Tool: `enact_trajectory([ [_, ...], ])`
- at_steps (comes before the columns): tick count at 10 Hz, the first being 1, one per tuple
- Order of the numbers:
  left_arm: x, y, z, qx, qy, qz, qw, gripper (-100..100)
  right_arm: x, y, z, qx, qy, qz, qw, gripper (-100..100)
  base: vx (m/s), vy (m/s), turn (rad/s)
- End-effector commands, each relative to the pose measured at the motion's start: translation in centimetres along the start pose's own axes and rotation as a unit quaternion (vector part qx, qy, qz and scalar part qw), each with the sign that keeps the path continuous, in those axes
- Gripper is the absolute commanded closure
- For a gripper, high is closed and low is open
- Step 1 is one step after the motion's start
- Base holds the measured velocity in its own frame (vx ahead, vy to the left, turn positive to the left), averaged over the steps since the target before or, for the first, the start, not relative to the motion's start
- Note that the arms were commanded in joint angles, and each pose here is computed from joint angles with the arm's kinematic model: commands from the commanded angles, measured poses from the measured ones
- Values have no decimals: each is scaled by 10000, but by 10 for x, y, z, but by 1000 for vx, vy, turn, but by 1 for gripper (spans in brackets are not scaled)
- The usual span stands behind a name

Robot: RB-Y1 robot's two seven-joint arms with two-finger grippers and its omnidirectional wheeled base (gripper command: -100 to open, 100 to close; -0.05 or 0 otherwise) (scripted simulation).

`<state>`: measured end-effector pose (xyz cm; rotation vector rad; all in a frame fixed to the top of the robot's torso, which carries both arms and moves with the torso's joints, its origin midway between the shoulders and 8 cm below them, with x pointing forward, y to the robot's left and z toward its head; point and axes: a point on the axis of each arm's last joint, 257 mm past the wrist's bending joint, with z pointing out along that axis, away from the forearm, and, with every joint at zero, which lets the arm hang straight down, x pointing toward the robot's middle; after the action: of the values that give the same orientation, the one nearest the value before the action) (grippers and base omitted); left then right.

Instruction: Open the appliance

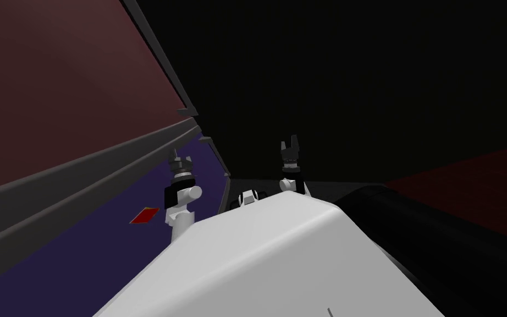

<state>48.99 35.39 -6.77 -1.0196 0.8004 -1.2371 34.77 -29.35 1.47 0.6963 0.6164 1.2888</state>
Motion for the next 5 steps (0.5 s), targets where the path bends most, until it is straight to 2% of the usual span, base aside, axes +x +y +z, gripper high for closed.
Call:
enact_trajectory([
  [1, -4, 10, 14, -179, -43, -5, 9998, -100, 0, 0, 0, 0, 0, 0, 10000, 0, 62, 51, -207],
  [5, -5, 31, 31, -506, -50, -123, 9986, -100, 0, 0, 0, 0, 0, -1, 10000, 0, 73, 51, -177],
])
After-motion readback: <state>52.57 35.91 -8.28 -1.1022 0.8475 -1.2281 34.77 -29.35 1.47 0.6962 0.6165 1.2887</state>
